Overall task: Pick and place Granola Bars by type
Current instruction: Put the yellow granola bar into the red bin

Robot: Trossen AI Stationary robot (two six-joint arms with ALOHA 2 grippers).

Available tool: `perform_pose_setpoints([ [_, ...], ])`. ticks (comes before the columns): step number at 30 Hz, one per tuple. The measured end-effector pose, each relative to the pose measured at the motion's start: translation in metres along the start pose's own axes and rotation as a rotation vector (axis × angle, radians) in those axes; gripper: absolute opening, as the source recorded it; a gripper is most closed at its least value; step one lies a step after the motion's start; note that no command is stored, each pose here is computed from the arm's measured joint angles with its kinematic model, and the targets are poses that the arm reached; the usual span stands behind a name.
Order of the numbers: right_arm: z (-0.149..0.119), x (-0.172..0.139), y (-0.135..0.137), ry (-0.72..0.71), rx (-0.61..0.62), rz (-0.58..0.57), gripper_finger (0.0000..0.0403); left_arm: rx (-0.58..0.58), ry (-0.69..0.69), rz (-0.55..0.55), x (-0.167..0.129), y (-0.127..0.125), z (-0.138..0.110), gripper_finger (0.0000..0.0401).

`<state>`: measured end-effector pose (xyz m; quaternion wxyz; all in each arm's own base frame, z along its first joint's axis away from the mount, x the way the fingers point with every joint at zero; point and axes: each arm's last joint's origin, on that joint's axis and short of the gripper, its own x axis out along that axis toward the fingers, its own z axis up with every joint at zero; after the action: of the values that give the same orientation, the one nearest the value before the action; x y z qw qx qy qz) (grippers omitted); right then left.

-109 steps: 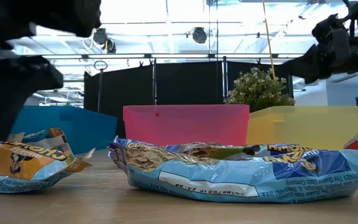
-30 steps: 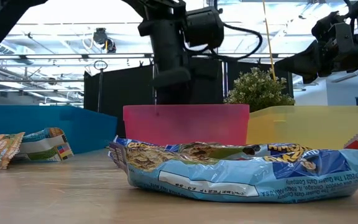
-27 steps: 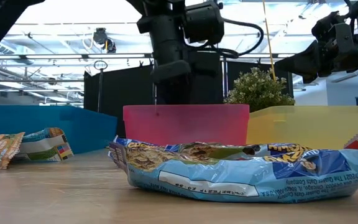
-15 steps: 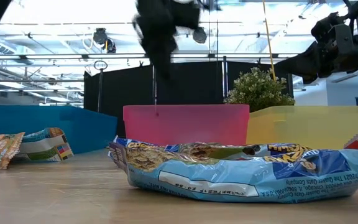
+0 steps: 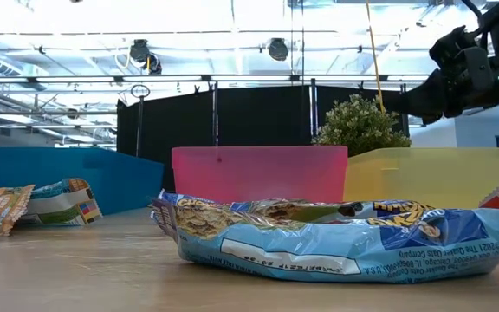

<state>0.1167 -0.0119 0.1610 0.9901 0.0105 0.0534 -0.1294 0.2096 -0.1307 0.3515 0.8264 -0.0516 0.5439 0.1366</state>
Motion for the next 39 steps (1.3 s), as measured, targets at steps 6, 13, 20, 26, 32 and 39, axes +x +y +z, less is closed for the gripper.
perform_pose_setpoints([
  [6,0.004,0.000,0.000,-0.042,0.019,0.002,0.0000,-0.102,0.014,0.005,0.029,-0.023,-0.048,0.0230],
  [13,0.011,0.000,0.000,-0.114,0.035,0.001,0.0000,-0.031,0.091,-0.083,0.075,-0.051,-0.078,0.0230],
  [20,0.010,0.000,0.000,-0.103,0.036,0.004,0.0000,0.056,0.098,-0.220,0.103,-0.079,-0.102,0.0230],
  [26,0.010,0.000,0.000,-0.101,0.036,0.004,0.0000,0.009,0.123,-0.169,0.119,-0.085,-0.115,0.0230],
  [32,0.009,0.000,0.000,-0.095,0.033,0.004,0.0000,0.100,0.121,-0.168,0.136,-0.098,-0.121,0.0230],
  [39,0.009,0.000,0.000,-0.096,0.032,0.004,0.0000,0.141,0.126,-0.133,0.151,-0.104,-0.124,0.0230],
])
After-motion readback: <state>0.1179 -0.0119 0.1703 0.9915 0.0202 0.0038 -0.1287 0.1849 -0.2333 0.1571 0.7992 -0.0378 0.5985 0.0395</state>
